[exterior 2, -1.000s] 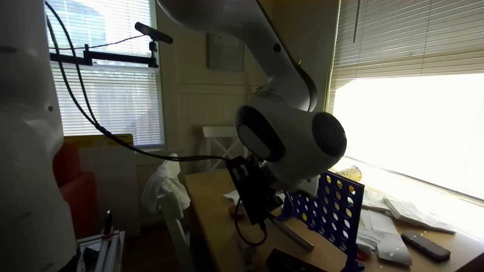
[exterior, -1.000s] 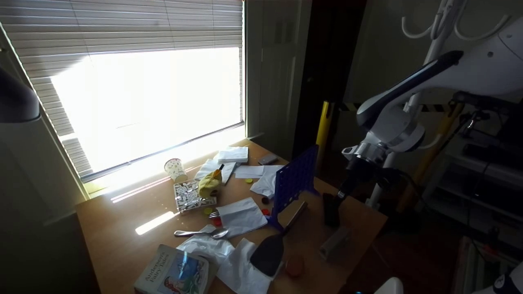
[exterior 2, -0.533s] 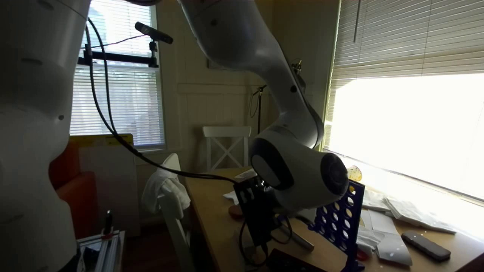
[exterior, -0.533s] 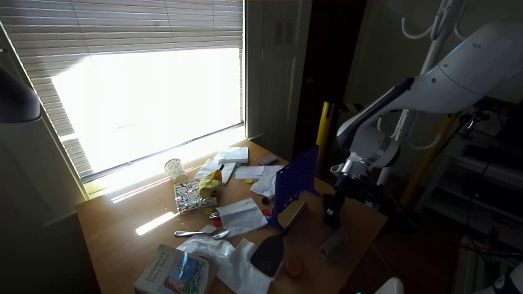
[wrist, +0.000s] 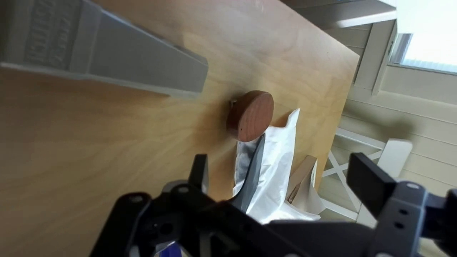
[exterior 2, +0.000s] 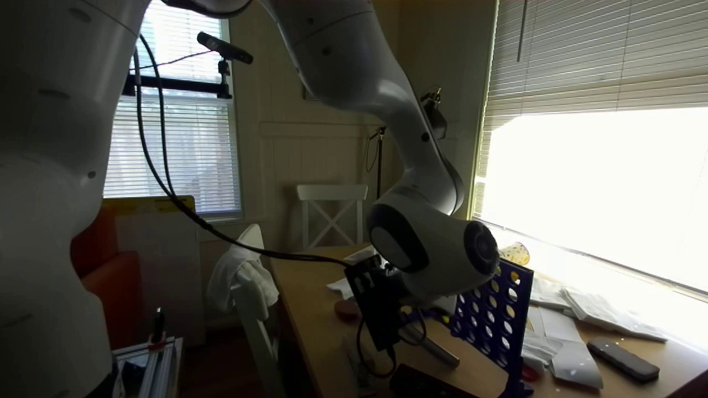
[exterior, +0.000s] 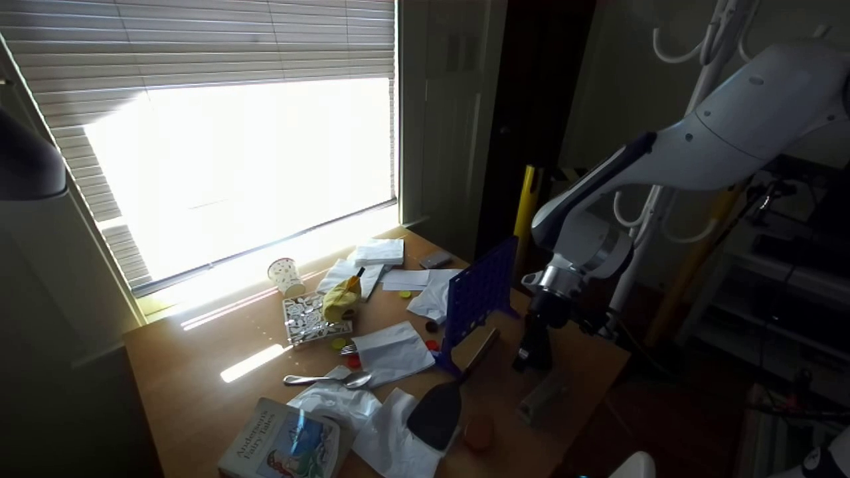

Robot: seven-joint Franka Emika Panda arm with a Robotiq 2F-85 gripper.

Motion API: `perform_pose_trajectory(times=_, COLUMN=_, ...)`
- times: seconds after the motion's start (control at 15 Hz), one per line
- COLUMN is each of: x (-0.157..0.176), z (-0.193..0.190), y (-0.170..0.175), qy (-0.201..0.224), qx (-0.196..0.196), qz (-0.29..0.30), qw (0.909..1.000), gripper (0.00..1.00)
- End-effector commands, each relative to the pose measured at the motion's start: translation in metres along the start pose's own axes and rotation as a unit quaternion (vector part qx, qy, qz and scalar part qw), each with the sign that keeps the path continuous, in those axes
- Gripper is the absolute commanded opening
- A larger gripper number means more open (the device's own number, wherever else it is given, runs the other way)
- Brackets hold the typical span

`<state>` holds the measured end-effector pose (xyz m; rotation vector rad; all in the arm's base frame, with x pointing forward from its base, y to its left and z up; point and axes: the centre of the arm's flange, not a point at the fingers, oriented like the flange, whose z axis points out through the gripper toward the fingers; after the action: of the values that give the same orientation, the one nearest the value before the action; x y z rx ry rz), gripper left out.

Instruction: Turn the brown object on the table

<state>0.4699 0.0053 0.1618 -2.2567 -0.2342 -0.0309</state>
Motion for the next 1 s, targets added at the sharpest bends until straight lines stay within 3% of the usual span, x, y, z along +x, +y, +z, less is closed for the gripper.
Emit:
perform_pose_trajectory(times=0.0, x=0.026, z=0.03, y=0.01, qy=-0.017, qx=0.002, qz=-0.018, qw=0.9997, gripper=1.0)
perform_pose_trajectory(times=0.93, x=0.046, z=0.104, y=0.019, qy=-0.07, qx=0.044, qz=-0.021, qw=0.9964, gripper=1.0)
